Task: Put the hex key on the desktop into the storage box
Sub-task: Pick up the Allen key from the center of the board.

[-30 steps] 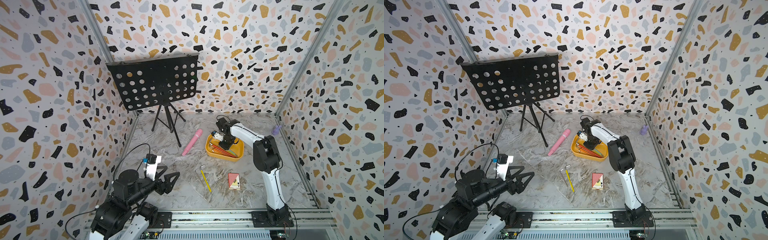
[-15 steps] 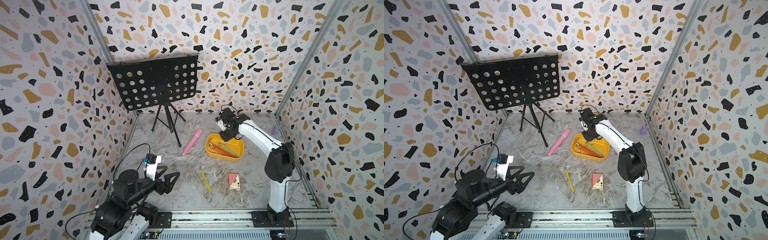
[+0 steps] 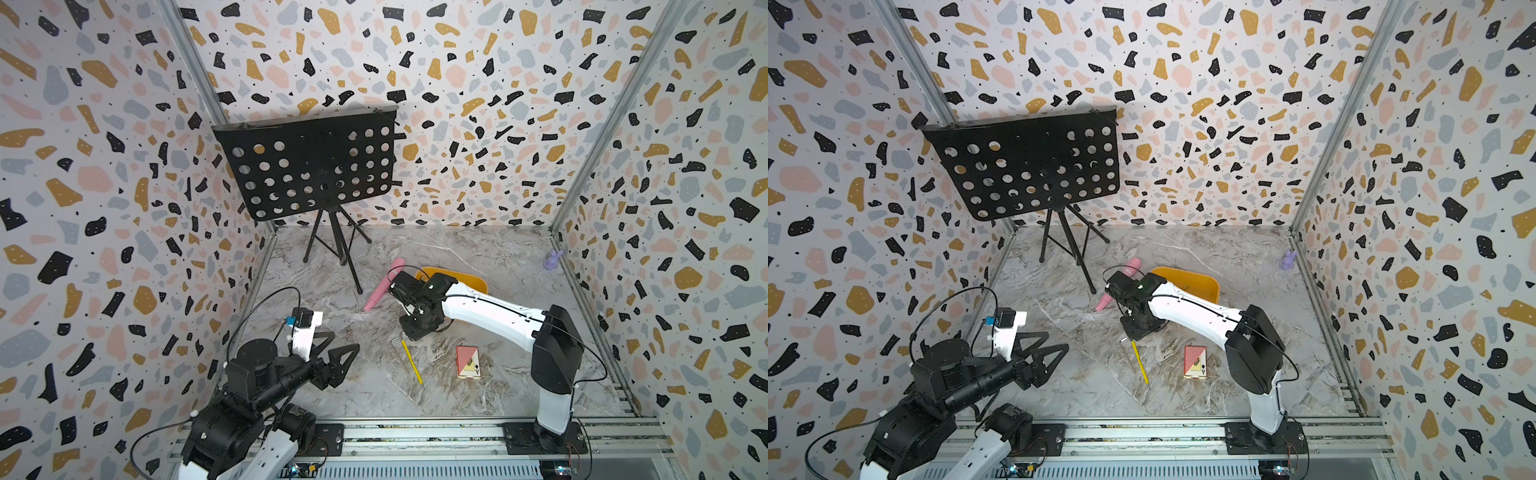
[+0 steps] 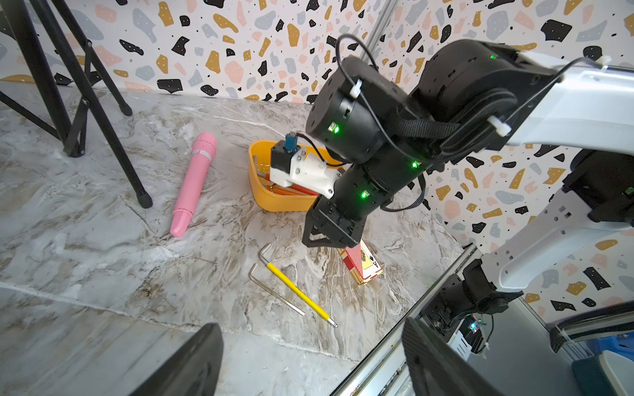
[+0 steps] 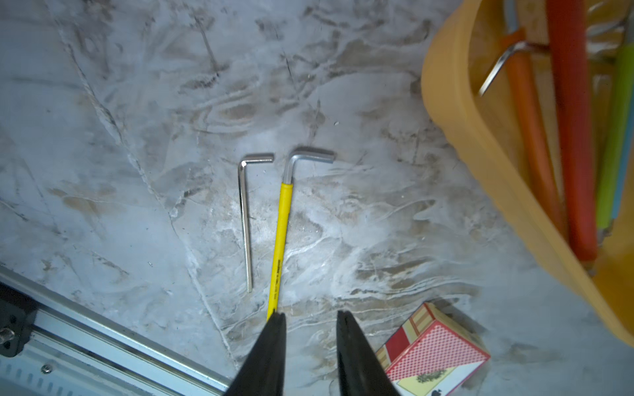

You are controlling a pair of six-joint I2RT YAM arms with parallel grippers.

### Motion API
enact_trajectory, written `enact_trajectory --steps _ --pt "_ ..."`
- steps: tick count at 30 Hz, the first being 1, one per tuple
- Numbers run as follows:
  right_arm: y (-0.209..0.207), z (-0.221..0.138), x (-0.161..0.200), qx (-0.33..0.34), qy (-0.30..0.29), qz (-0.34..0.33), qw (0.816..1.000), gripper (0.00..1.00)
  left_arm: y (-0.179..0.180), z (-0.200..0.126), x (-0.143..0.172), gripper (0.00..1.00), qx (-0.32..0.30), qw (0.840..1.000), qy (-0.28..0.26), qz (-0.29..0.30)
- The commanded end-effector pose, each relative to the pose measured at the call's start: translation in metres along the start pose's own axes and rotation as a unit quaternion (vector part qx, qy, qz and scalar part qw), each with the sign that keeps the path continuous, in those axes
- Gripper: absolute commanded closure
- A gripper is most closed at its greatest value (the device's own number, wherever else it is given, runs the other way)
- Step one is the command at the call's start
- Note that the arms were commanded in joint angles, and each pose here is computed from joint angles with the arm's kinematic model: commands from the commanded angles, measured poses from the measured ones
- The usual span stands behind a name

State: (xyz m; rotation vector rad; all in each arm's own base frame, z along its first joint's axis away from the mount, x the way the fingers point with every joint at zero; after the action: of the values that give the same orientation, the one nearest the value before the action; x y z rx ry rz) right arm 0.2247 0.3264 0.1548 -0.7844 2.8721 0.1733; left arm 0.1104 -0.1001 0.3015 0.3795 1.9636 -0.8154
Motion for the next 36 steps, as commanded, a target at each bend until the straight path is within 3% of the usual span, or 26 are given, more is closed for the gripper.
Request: enact_trajectory --steps 1,24,36 --pt "0.007 -0.004 0.004 -0.010 0.003 0.033 0.999 0.69 0.000 -0.001 -0.005 0.14 0.000 1.000 -0.022 0.006" --pt "0.024 0.043 0.020 -0.011 0.040 0.044 0.998 0.61 0.001 0.001 -0.005 0.14 -0.002 1.000 -0.017 0.003" --pt "0.027 0.069 0.023 -0.002 0.066 0.044 0.997 0.63 0.001 0.001 -0.005 0.14 -0.002 1.000 -0.018 0.003"
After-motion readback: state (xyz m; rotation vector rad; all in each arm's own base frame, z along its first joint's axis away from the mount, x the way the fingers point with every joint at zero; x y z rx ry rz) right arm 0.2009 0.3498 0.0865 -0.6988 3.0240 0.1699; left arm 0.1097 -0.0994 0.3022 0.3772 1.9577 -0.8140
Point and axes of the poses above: each gripper's point midway between its finger pads, its own z axis out along the fingers, its own y axis along the line the jaws close on, x = y × z, the point moved 4 cm from there along -z, back along the fingers, and after that the axes turned 1 degree about z, right-handed, at the moved point
